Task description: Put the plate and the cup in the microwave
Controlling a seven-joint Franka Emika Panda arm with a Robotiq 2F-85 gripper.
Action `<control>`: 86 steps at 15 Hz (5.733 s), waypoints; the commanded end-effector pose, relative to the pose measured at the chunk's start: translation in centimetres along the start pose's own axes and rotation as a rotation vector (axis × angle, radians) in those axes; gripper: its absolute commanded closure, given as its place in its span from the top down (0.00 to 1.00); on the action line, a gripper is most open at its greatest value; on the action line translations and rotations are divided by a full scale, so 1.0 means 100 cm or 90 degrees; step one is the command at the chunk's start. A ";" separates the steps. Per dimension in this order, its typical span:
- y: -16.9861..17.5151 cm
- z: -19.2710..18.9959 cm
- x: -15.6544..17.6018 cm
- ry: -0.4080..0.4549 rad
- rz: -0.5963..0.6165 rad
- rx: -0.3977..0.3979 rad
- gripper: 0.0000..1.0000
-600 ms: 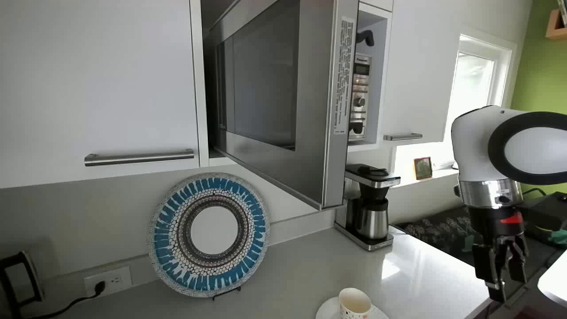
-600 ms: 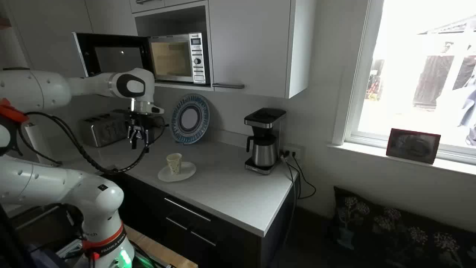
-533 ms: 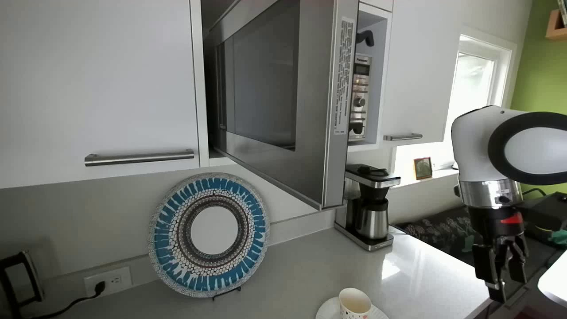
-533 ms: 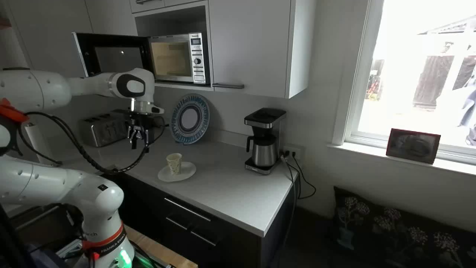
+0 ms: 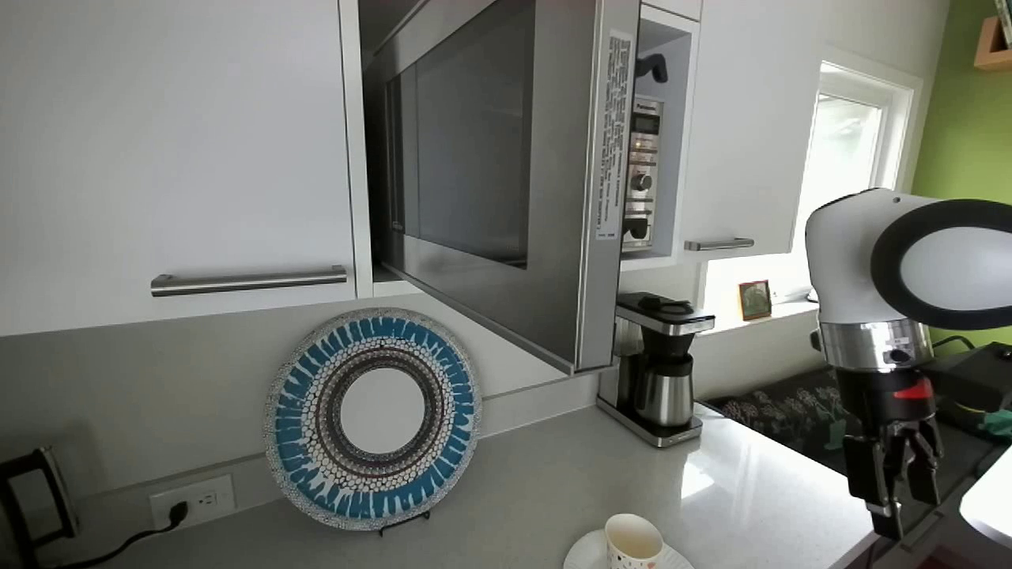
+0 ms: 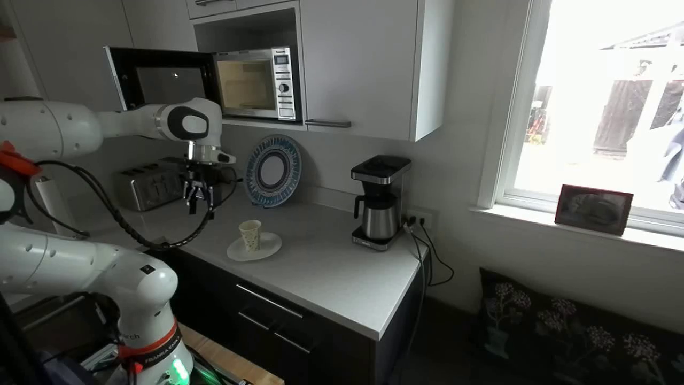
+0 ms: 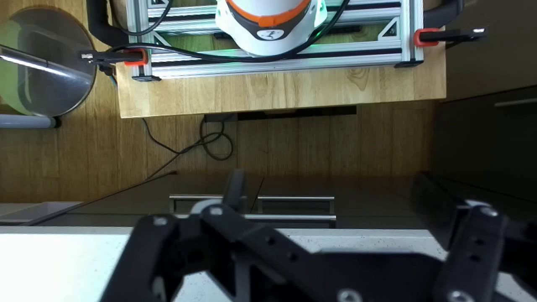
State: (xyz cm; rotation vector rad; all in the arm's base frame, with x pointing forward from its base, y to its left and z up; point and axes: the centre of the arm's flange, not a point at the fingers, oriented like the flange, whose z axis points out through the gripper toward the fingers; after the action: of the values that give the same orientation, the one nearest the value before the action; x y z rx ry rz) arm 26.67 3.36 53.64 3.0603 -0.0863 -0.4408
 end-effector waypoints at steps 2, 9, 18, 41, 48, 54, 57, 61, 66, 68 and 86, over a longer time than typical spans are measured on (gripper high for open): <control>0.000 0.000 0.000 0.000 0.000 0.000 1.00; 0.006 0.066 0.033 -0.054 0.095 0.094 1.00; 0.055 0.151 0.093 0.043 0.110 0.353 1.00; 0.095 0.153 0.141 0.284 -0.015 0.477 1.00; 0.094 0.163 0.148 0.300 -0.038 0.499 1.00; 0.100 0.175 0.155 0.306 -0.034 0.524 1.00; 0.106 0.186 0.164 0.308 -0.032 0.537 1.00; 0.112 0.210 0.175 0.313 -0.052 0.542 1.00; 0.119 0.232 0.191 0.357 -0.074 0.566 1.00; 0.120 0.237 0.197 0.362 -0.077 0.575 1.00; 0.115 0.279 0.263 0.347 -0.048 0.668 1.00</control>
State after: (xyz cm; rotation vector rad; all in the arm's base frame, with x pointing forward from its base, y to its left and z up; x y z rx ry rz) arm 42.24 -10.77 22.09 3.9962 -0.1964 0.6709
